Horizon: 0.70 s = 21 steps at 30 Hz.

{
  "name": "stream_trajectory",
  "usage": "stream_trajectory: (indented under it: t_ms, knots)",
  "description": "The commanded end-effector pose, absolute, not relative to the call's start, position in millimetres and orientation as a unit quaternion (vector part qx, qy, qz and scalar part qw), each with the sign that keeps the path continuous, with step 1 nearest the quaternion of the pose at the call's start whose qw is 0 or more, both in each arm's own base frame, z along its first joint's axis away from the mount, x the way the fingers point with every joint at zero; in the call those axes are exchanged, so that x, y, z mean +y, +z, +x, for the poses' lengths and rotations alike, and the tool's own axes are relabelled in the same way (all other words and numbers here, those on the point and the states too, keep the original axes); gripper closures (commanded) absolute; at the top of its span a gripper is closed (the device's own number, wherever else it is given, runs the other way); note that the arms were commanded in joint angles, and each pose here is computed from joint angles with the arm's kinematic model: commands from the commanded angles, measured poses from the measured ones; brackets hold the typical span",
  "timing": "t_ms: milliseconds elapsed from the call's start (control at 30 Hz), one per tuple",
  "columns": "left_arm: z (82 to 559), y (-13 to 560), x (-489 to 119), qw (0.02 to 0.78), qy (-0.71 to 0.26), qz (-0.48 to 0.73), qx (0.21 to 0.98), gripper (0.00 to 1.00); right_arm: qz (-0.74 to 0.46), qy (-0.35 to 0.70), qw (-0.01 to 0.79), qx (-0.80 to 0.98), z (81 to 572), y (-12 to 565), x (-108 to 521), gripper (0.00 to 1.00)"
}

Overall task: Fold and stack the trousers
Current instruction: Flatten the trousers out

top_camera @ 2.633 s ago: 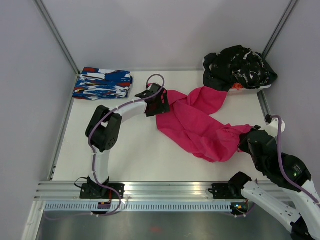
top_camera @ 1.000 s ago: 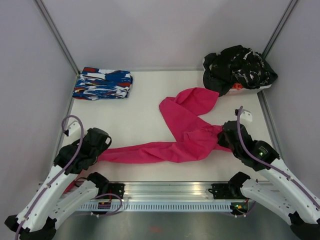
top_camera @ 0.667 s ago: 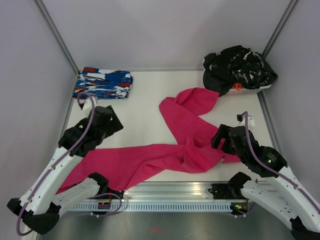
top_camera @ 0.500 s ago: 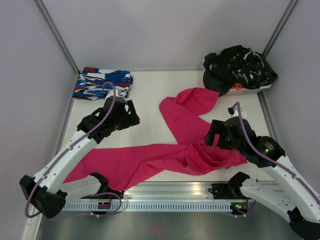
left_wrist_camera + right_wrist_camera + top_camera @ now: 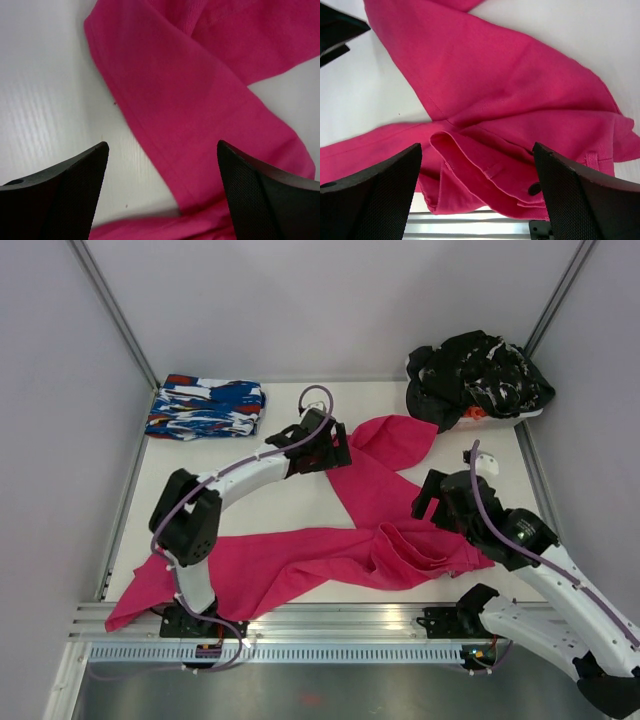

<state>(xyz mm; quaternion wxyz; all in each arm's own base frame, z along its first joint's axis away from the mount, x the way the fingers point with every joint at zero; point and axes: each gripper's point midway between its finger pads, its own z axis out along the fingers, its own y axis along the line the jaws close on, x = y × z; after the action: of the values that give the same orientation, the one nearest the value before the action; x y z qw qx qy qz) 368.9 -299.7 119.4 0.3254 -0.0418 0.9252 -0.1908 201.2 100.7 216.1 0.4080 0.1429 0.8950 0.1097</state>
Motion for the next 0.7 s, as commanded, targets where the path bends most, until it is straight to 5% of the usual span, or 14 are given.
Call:
stream_trajectory:
  t_ms: [0, 267, 400, 500, 533, 567, 667]
  knots:
    - [409.2, 116.8, -328.0, 0.358, -0.212, -0.081, 0.906, 0.06, 0.208, 0.154, 0.453, 0.853, 208.8, 235.1, 97.9, 0.02]
    - [442.4, 64.9, -324.3, 0.351, -0.128, -0.121, 0.92, 0.04, 0.209, 0.121, 0.477, 0.845, 200.3, 251.5, 73.9, 0.02]
    - [440.8, 39.7, -321.7, 0.332, -0.106, -0.126, 0.929, 0.12, 0.214, 0.116, 0.481, 0.842, 200.3, 250.7, 70.5, 0.02]
    - [440.0, 30.7, -321.8, 0.325, -0.103, -0.121, 0.932, 0.51, 0.207, 0.12, 0.482, 0.843, 204.5, 251.6, 75.2, 0.02]
    - [440.2, 34.8, -322.9, 0.328, -0.106, -0.118, 0.931, 0.78, 0.205, 0.119, 0.48, 0.844, 205.6, 250.5, 76.7, 0.02]
    - [440.7, 38.8, -321.6, 0.331, -0.106, -0.116, 0.93, 0.91, 0.205, 0.118, 0.479, 0.845, 206.1, 250.2, 77.1, 0.02]
    - [434.8, 68.5, -308.2, 0.358, -0.095, -0.077, 0.926, 0.98, 0.201, 0.115, 0.471, 0.851, 209.6, 247.8, 82.1, 0.02]
